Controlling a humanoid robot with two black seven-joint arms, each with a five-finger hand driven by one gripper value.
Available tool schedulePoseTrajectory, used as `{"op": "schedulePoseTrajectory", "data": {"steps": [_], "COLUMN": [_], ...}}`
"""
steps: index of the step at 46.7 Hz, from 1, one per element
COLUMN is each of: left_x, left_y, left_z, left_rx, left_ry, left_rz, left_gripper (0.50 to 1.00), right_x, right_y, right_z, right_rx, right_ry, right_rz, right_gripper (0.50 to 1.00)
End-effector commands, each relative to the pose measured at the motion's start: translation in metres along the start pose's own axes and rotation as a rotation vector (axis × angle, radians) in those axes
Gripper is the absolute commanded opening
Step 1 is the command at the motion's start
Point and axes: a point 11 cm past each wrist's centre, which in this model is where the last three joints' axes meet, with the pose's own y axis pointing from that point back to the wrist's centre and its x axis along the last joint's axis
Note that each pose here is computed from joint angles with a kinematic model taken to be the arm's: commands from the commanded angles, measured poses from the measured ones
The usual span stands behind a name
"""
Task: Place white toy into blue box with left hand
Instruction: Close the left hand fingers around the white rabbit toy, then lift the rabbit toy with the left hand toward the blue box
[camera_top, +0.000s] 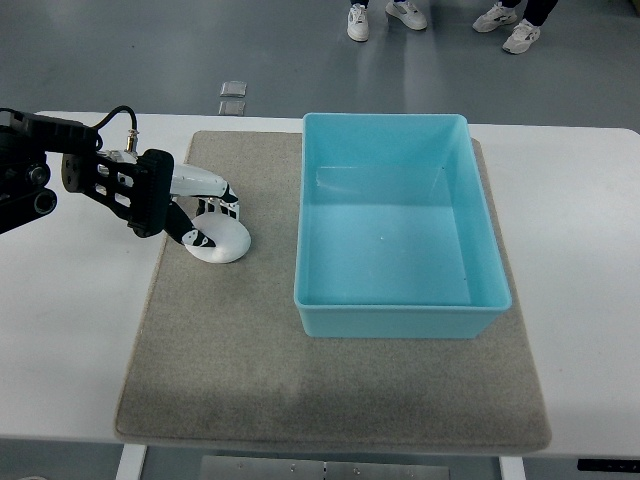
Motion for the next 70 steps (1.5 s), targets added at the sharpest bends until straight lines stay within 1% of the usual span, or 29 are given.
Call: {"op": "schedulePoseTrajectory", "data": {"steps": [1,5,12,16,26,38,43,49,57,64,70], "left_x": [0.004,0.014,0.021,0.032,0.052,0.088,0.092,0.097,0.106,0.105,0.103], "left_y": [0.001,0.004,0.006,0.009,0.013,0.02,0.021,0.01,0.005,-0.014,-0.024], "left_z": [-0.001,-0.001,0.0,0.003,0.008,0.023,0.025,0.032,0.043,0.063,0.074], "left_rx": [0.001,0.004,0.005,0.004,-0.002,-0.033,-0.039,-0.057,-0.09,-0.144,-0.17], "left_ry": [-0.004,-0.02,-0.032,-0.046,-0.079,-0.116,-0.12,-0.118,-0.102,-0.099,-0.1], "left_rz": [0.016,0.045,0.059,0.081,0.165,0.309,0.332,0.351,0.382,0.367,0.358], "left_gripper": [0.5,0.5,0.5,0.5,0.5,0.5,0.5,0.5,0.5,0.501,0.51], "right_x": [0.0,0.0,0.0,0.0,0.0,0.0,0.0,0.0,0.0,0.0,0.0], "right_y": [0.0,0.0,0.0,0.0,0.0,0.0,0.0,0.0,0.0,0.0,0.0], "right_z": [0.0,0.0,0.0,0.0,0.0,0.0,0.0,0.0,0.0,0.0,0.0], "right_rx": [0.0,0.0,0.0,0.0,0.0,0.0,0.0,0.0,0.0,0.0,0.0], "right_ry": [0.0,0.0,0.0,0.0,0.0,0.0,0.0,0.0,0.0,0.0,0.0], "right_rz": [0.0,0.0,0.0,0.0,0.0,0.0,0.0,0.0,0.0,0.0,0.0], "right_gripper": [0.936,0.936,0.936,0.936,0.936,0.936,0.936,0.936,0.936,0.936,0.936]}}
